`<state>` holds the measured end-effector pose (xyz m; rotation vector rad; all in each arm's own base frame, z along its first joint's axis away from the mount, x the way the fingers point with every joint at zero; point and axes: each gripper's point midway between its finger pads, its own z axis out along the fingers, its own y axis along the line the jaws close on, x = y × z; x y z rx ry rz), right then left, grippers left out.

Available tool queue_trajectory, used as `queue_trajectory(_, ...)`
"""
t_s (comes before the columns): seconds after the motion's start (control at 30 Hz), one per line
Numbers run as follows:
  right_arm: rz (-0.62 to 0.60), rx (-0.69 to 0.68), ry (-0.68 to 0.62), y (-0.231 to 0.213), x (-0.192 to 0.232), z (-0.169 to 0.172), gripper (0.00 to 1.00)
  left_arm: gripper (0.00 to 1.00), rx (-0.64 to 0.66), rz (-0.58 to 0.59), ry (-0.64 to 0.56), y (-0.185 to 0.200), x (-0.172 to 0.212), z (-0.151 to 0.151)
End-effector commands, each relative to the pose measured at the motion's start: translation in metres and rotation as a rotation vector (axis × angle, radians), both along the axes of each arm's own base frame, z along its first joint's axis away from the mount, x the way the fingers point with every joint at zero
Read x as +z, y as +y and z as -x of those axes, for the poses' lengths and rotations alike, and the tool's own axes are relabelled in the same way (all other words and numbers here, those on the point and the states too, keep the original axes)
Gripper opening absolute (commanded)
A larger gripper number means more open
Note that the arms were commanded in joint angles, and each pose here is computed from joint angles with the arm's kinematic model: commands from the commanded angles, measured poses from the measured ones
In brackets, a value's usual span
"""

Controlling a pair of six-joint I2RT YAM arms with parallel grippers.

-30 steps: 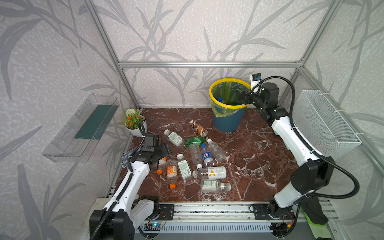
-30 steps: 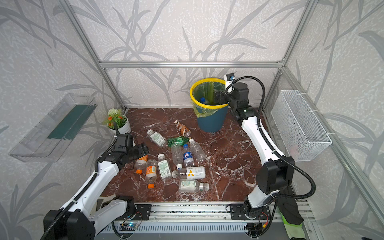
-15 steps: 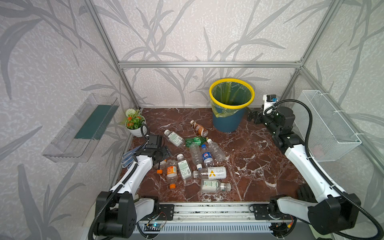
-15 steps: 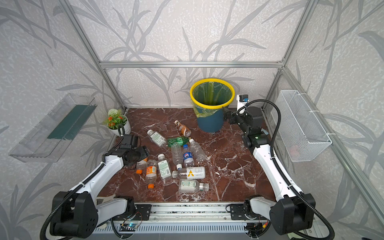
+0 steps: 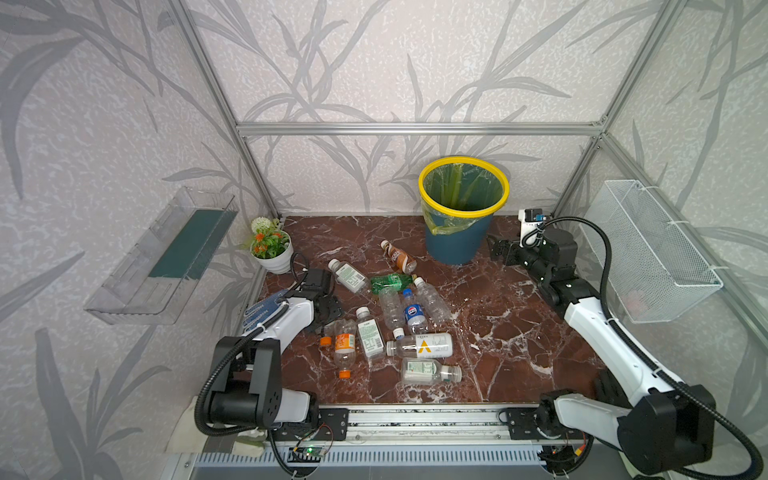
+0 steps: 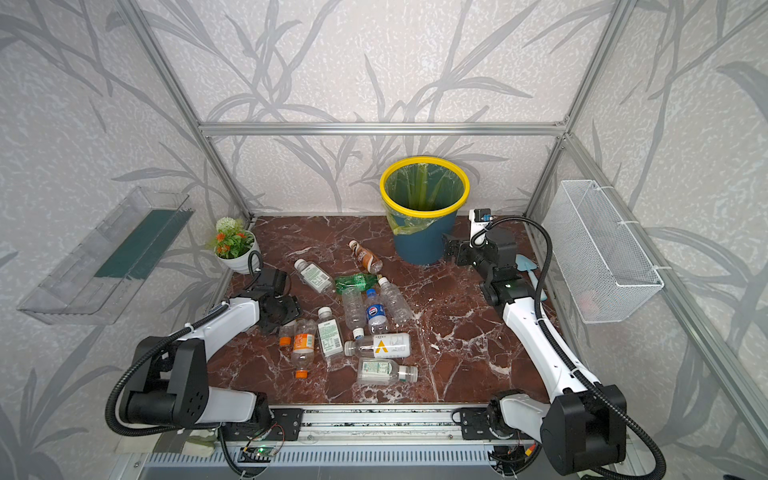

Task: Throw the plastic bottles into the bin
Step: 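Grasp the orange-label clear bottle with the left gripper while the right gripper withdraws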

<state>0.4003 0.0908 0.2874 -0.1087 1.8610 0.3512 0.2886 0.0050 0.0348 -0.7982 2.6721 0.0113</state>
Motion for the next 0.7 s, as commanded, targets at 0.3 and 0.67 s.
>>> queue_trajectory(0.3, -0.038, 0.002, 0.018, 0.002, -0.01, -0.007, 0.98, 0.61, 0.02, -0.054, -0.065, 0.009, 0.015, -0.021)
queue_trajectory(0.67, -0.042, 0.006, 0.067, 0.003, -0.023, -0.001, 0.97, 0.57, 0.039, -0.119, -0.146, 0.021, 0.045, -0.02)
